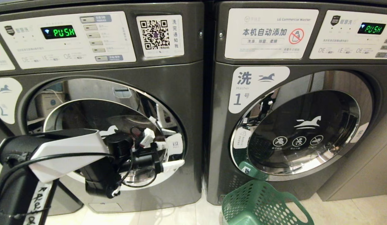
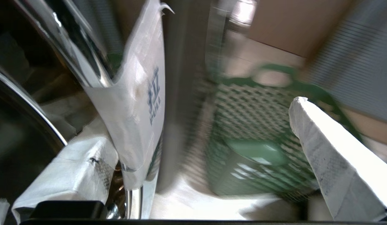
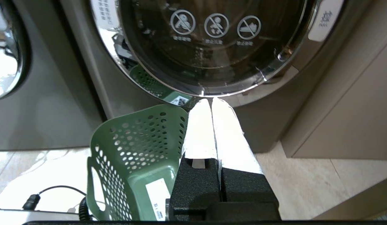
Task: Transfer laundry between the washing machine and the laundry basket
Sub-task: Open the lid of the washing machine
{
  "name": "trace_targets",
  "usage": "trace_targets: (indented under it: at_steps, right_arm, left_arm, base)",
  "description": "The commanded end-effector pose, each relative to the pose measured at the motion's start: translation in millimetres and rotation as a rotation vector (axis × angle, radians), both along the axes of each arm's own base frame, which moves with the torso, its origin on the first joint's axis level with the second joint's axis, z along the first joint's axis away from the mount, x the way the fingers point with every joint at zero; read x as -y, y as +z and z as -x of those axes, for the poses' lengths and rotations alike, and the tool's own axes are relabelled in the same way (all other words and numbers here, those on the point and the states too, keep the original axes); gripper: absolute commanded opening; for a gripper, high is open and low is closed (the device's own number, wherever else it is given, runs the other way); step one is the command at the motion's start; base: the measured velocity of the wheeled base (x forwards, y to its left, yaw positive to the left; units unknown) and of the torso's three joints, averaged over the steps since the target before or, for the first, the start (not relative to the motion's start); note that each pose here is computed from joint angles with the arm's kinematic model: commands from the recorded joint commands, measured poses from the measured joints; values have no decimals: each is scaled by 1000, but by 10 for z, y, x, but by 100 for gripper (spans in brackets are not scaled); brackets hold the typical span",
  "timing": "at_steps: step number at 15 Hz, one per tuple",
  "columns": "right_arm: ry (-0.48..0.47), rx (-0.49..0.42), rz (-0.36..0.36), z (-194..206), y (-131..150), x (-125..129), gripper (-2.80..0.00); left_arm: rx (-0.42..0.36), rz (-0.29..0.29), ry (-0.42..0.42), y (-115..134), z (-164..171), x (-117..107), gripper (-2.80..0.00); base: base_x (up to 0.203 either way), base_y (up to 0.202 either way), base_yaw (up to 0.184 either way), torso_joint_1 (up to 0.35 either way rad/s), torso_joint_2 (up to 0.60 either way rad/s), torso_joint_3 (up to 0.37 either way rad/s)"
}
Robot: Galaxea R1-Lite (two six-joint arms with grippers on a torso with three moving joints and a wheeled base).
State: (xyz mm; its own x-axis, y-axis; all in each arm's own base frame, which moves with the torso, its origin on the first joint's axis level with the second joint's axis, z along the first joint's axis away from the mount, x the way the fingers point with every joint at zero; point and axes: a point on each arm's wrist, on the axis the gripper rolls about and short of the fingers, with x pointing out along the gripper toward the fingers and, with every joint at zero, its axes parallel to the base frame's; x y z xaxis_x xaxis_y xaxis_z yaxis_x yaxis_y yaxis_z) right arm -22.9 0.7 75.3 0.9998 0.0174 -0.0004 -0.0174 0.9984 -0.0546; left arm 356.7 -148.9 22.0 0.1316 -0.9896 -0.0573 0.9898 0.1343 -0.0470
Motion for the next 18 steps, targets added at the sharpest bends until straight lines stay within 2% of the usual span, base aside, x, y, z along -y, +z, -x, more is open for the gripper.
trace_targets:
  at_steps: [1, 4, 6, 9, 12, 15, 18]
  right_arm:
    - [1, -1, 1, -1, 0, 0, -280]
    - [1, -1, 1, -1, 0, 0, -280]
    - [1, -1, 1, -1, 0, 0, -280]
    - [1, -1, 1, -1, 0, 0, -280]
    - [1, -1, 1, -1, 0, 0, -280]
    - [-1, -1, 1, -1, 0, 0, -280]
    - [1, -1, 1, -1, 0, 0, -280]
  left_arm:
    - [17, 5, -39, 41, 78, 190, 0]
    - [22, 4, -27, 55, 76, 163, 0]
    - [33, 4, 10, 61, 43, 30, 0]
    - [61, 14, 143, 203, 22, -484, 0]
    - [85, 12, 329, 459, 147, -1167, 0]
    - [163, 14, 517, 866, 473, -1760, 0]
    - [264, 6, 678, 1261, 958, -2129, 0]
  base:
    - [0, 0, 0, 0, 0, 0]
    - [0, 0, 0, 0, 0, 0]
    - [0, 0, 0, 0, 0, 0]
    - [0, 0, 0, 0, 0, 0]
    - [0, 0, 0, 0, 0, 0]
    - [0, 0, 0, 0, 0, 0]
    - [0, 0, 0, 0, 0, 0]
